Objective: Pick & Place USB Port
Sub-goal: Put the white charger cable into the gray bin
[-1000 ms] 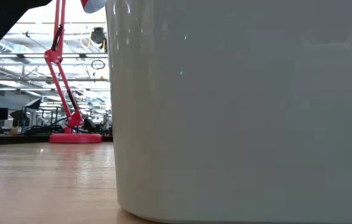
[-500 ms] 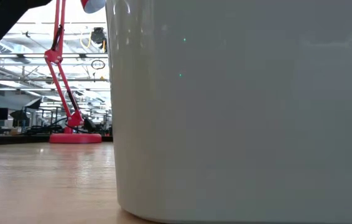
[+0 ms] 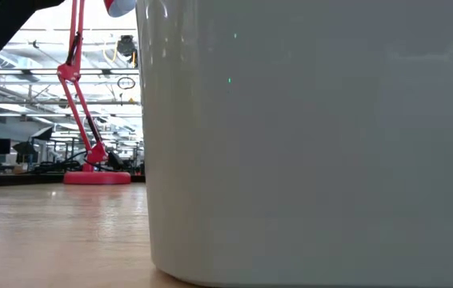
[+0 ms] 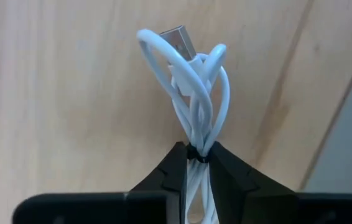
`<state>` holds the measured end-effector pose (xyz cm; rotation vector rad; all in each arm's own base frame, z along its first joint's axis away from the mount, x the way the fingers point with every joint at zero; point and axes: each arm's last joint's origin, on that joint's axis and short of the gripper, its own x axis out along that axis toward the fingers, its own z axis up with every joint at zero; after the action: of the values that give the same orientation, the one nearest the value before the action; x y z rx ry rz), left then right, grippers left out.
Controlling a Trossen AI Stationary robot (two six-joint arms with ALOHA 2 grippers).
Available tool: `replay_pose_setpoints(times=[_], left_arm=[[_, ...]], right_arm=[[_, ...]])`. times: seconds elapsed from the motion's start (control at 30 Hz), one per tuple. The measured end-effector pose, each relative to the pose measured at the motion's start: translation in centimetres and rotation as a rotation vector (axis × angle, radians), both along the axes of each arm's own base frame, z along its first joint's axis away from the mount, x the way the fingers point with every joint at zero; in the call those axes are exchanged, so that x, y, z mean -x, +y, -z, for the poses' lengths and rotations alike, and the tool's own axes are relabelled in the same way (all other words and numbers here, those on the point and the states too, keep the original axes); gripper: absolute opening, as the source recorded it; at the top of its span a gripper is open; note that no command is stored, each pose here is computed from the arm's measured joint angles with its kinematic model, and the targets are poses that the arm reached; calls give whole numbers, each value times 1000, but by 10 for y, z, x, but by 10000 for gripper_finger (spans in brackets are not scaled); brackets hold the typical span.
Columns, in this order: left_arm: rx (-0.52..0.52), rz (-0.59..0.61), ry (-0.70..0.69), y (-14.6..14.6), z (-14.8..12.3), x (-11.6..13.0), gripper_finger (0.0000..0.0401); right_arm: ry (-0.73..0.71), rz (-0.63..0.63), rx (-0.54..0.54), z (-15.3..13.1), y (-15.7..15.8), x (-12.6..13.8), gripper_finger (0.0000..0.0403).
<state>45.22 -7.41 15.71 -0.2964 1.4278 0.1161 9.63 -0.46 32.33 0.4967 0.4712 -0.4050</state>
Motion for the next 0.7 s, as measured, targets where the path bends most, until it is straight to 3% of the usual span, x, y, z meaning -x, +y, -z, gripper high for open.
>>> replay_pose_setpoints(times=[0.37,0.7], left_arm=[[-28,41,-119,-11,-67,-9,39],[107,116,-268,-61,-118,-6,39]], right_arm=[[4,1,2,0,0,0,171],[47,5,1,14,0,-3,171]])
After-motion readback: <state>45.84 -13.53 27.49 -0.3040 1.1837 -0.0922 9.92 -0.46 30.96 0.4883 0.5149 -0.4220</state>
